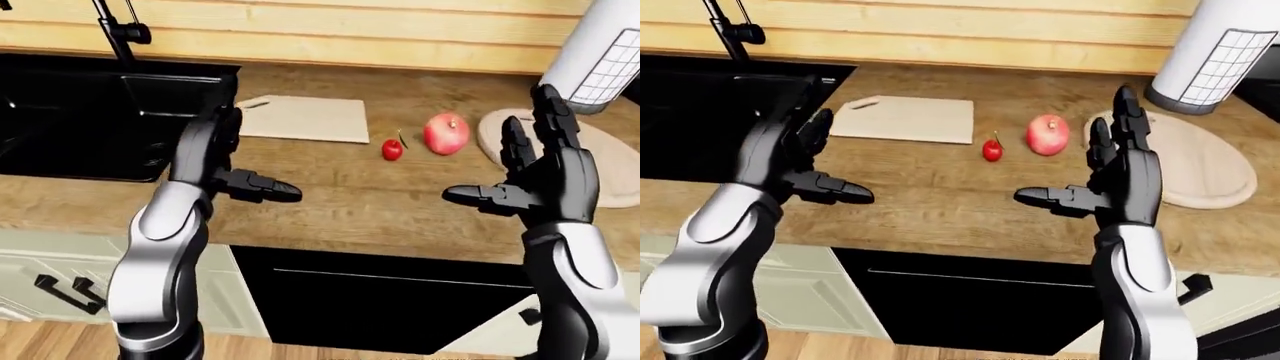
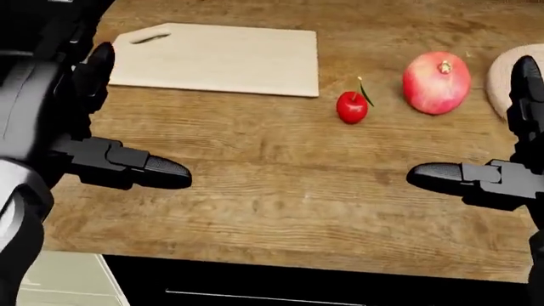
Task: Place the cherry and the pomegranate on separate cutting boards.
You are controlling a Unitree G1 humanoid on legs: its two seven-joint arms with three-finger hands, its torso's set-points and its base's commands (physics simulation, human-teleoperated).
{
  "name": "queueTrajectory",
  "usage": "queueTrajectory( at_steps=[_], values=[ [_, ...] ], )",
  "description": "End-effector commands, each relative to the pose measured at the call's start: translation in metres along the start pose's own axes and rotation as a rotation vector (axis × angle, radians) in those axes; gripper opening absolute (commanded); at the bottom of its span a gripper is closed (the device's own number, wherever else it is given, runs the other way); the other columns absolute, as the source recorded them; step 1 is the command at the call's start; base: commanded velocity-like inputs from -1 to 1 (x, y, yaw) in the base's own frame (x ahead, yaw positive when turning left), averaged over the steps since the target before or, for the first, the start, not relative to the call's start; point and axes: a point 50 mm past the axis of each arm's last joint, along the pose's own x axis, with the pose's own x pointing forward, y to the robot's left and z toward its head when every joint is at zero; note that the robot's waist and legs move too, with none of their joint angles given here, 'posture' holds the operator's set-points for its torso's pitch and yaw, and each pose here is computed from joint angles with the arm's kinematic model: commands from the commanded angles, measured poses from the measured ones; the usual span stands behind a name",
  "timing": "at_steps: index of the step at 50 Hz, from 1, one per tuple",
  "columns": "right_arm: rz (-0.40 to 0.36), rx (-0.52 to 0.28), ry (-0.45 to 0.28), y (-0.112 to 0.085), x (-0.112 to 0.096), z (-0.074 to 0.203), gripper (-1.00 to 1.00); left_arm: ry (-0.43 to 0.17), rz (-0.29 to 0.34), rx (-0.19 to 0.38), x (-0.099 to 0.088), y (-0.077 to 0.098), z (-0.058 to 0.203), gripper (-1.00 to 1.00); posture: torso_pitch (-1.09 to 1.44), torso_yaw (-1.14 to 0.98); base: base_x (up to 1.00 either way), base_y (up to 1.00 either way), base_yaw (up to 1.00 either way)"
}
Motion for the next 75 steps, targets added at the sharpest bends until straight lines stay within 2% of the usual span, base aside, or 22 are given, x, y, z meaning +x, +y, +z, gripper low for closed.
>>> queueTrajectory(
  at_steps=[1, 25, 41, 54, 62, 67, 75],
  values=[
    [0.036, 0.006, -0.121, 0.006, -0.002, 0.023, 1.00, -0.117, 0.042, 0.025, -0.004, 0.008, 0.022, 1.00, 0.00, 0.00, -0.04, -0.12, 0.00],
    [0.035, 0.010, -0.121, 0.006, -0.001, 0.020, 1.00, -0.115, 0.046, 0.021, -0.002, 0.009, 0.019, 1.00, 0.00, 0.00, -0.23, -0.61, -0.04],
    [0.013, -0.030, -0.128, 0.005, 0.001, 0.018, 1.00, -0.111, 0.051, 0.023, -0.001, 0.011, 0.019, 1.00, 0.00, 0.00, 0.00, -0.10, -0.25],
    [0.001, -0.010, -0.129, 0.002, 0.001, 0.021, 1.00, -0.112, 0.051, 0.023, 0.000, 0.011, 0.018, 1.00, 0.00, 0.00, 0.00, 0.00, 0.00],
    [0.027, 0.013, -0.120, 0.004, -0.001, 0.019, 1.00, -0.112, 0.047, 0.024, 0.001, 0.009, 0.018, 1.00, 0.00, 0.00, 0.00, -0.01, -0.59],
    [0.021, -0.002, -0.133, 0.005, -0.001, 0.020, 1.00, -0.116, 0.051, 0.024, -0.001, 0.011, 0.020, 1.00, 0.00, 0.00, 0.00, -0.20, -0.60],
    [0.052, -0.052, -0.141, 0.012, -0.002, 0.021, 1.00, -0.121, 0.062, 0.022, -0.004, 0.015, 0.021, 1.00, 0.00, 0.00, 0.00, 0.02, 0.00]
  ],
)
